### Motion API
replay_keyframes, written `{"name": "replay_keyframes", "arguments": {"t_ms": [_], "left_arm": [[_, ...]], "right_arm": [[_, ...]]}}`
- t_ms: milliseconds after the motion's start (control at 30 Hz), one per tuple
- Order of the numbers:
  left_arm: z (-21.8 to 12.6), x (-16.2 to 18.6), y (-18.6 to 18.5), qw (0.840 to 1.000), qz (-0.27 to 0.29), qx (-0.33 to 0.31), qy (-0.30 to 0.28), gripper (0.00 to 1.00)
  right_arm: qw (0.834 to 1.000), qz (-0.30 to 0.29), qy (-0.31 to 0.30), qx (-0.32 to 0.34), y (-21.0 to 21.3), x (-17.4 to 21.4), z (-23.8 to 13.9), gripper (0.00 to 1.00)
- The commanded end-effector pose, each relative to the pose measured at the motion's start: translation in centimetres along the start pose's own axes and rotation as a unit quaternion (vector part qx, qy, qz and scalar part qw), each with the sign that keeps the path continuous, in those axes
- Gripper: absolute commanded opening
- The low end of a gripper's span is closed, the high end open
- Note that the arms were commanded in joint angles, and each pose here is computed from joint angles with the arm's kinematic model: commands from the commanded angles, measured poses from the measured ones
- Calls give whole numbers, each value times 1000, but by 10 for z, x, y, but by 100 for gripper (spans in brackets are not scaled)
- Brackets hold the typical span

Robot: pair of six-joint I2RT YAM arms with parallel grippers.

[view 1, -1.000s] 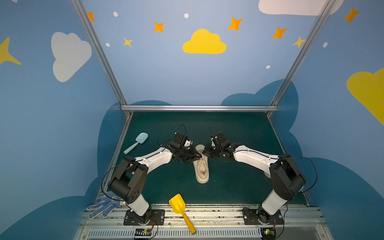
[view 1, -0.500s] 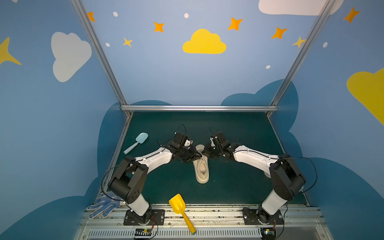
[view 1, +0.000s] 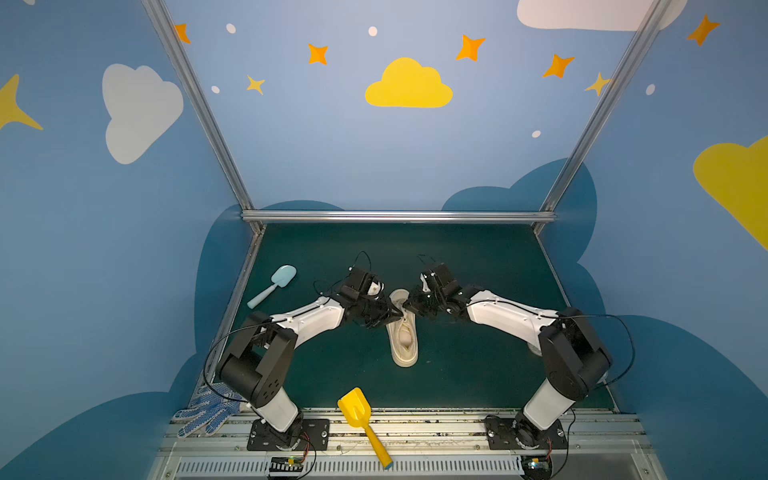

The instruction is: Tie the shoes

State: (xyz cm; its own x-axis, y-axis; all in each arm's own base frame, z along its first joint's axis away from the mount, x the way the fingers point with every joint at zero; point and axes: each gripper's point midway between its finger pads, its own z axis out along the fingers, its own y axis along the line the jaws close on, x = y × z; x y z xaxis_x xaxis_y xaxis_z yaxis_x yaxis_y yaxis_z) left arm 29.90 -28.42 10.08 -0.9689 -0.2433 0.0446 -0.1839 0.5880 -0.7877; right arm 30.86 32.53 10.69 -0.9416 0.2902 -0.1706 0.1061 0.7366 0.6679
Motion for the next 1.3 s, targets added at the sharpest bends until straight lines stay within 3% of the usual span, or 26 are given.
{"name": "replay_keyframes", "arguments": {"t_ms": [0, 1267], "left_arm": [[-5, -1, -5, 1000, 6, 8, -6, 16], [-4, 2, 4, 1000, -2, 4, -11, 17]], "right_arm": [[1000, 5, 0, 0, -2, 0, -1, 0], [999, 18, 30, -1, -8, 8, 7, 0]]}}
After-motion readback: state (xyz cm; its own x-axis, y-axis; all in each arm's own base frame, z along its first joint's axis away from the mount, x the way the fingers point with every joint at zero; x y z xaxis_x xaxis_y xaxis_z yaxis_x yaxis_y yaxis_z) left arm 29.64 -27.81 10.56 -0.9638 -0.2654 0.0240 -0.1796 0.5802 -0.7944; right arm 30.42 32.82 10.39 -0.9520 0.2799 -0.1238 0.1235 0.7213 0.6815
